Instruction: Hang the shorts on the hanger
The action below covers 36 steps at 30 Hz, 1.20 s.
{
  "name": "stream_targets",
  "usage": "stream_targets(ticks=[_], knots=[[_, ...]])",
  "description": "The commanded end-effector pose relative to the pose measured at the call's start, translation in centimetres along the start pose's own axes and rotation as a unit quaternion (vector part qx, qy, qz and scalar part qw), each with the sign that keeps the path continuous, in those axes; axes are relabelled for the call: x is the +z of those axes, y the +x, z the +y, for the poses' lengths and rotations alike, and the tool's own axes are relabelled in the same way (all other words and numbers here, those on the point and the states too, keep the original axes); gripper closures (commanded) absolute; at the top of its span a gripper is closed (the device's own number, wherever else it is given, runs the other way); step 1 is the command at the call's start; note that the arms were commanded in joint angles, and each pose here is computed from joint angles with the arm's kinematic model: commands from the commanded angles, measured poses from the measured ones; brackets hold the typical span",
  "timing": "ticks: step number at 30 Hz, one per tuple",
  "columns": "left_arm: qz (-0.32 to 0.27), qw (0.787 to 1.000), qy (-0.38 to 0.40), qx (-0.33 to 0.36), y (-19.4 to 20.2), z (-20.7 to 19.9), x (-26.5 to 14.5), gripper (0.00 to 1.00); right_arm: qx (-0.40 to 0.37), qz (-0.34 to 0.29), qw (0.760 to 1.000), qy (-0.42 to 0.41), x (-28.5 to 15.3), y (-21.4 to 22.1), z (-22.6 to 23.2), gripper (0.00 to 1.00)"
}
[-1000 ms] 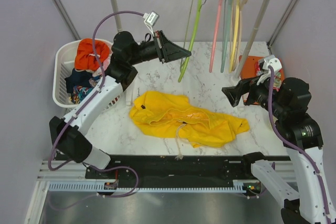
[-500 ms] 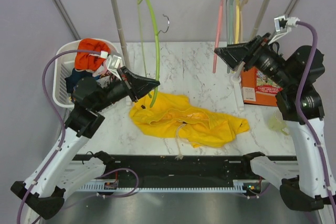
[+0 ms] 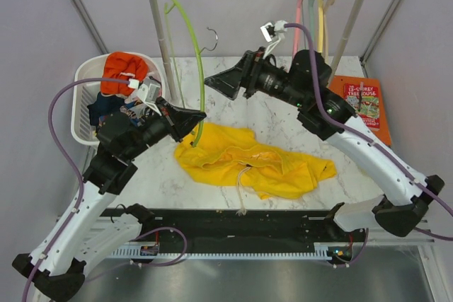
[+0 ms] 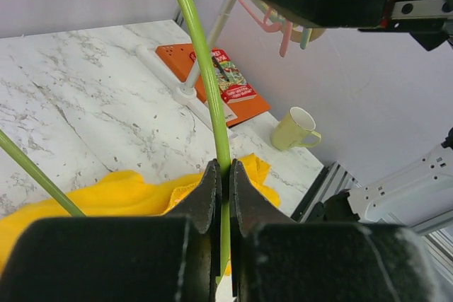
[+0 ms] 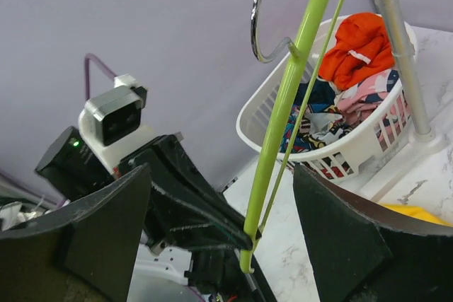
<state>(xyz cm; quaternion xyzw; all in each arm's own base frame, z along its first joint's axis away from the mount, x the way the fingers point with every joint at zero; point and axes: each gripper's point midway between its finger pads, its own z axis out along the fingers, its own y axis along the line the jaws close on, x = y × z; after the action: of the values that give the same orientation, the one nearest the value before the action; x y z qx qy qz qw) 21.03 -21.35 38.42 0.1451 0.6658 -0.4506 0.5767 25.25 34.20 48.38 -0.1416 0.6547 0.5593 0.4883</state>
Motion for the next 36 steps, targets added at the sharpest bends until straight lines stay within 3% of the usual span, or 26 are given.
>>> stream_targets(ticks=[1, 4, 9, 13, 16, 17, 19, 20, 22, 23, 26, 33, 36], knots=[[-0.043, 0.998, 0.008, 0.052, -2.2, -0.6, -0.5, 0.98, -0.021, -0.041, 0.998, 0.038, 2.7, -0.8, -0.4, 0.13], [-0.044, 0.997, 0.014, 0.063, -2.3, -0.8, -0.7, 0.98, 0.000, -0.030, 0.998, 0.058, 4.2, 0.6, -1.7, 0.15], [-0.034, 0.997, 0.015, 0.062, -1.4, -0.6, -0.9, 0.98, 0.008, -0.027, 0.999, 0.029, 6.4, 1.6, -0.1, 0.27], [-0.025, 0.998, 0.005, 0.057, -0.5, 0.1, -1.0, 0.98, -0.005, -0.041, 0.998, 0.048, 7.9, 1.5, -0.2, 0.44], [-0.024, 0.998, -0.001, 0.051, -0.2, 0.5, -1.0, 0.98, -0.018, -0.038, 0.997, 0.064, 8.2, 1.5, -0.9, 0.79], [-0.025, 0.998, -0.001, 0.050, -0.2, 0.5, -1.0, 0.98, -0.023, -0.028, 0.997, 0.071, 8.2, 2.2, -1.5, 1.00], [-0.025, 0.998, 0.002, 0.050, -0.2, 0.5, -1.3, 0.91, -0.032, -0.031, 0.995, 0.085, 7.6, 2.2, -2.0, 1.00], [-0.023, 0.998, 0.007, 0.054, -0.1, 0.4, -1.4, 0.71, -0.041, -0.029, 0.995, 0.086, 6.8, 2.3, -2.0, 1.00], [-0.018, 0.998, 0.024, 0.060, 0.1, -0.3, -2.2, 0.53, -0.076, -0.023, 0.993, 0.086, 5.7, 2.4, -2.2, 1.00], [-0.004, 0.997, 0.026, 0.068, 0.7, -0.3, -2.6, 0.37, -0.088, -0.020, 0.992, 0.083, 4.5, 2.5, -2.1, 1.00], [0.031, 0.994, 0.051, 0.092, 1.9, -1.4, -4.2, 0.05, -0.147, 0.013, 0.988, 0.056, 1.5, 3.7, -2.0, 1.00], [0.076, 0.972, 0.085, 0.205, 3.8, -2.8, -8.6, 0.02, -0.254, 0.152, 0.954, -0.040, -6.4, 10.0, -1.2, 1.00], [0.101, 0.957, 0.071, 0.261, 3.5, -2.4, -9.8, 0.01, -0.318, 0.228, 0.917, -0.073, -10.1, 13.7, -2.6, 1.00]])
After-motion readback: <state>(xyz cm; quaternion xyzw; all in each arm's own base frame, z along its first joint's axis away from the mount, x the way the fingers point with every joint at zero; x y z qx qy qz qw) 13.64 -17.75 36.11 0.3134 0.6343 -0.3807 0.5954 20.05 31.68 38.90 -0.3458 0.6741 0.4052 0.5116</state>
